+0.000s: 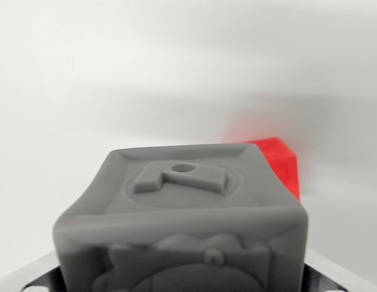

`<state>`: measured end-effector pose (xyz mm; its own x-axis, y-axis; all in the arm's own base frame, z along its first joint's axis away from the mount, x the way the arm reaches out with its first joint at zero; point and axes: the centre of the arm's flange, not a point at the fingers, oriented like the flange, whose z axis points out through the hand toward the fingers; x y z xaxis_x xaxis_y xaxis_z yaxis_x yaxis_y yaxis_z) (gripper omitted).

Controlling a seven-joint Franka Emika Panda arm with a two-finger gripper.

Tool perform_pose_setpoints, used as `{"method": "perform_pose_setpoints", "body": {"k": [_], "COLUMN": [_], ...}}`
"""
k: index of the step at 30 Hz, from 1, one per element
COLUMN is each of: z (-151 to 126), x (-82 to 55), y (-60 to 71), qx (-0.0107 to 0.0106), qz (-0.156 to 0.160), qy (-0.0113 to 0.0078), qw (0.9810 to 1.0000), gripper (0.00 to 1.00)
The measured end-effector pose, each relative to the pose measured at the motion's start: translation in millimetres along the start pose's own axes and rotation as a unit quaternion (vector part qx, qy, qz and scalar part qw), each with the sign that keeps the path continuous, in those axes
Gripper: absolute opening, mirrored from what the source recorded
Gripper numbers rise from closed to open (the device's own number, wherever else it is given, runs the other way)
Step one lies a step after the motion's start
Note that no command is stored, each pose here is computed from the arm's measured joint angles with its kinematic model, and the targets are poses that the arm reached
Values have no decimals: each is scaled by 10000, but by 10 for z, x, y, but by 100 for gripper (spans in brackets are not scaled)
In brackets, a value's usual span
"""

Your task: Destack cube

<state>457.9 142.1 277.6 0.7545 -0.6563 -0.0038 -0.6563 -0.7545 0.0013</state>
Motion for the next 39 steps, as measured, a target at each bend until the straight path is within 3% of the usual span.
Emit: {"method": "perform_pose_setpoints", "body": {"k": [19,39], "z": [81,163], "x": [-52,-112], "y": [-361,-753], "qx": [17,33], "qz": [411,850], "qy": [3,3], "qw": [9992,9964], "gripper": [0,0]}}
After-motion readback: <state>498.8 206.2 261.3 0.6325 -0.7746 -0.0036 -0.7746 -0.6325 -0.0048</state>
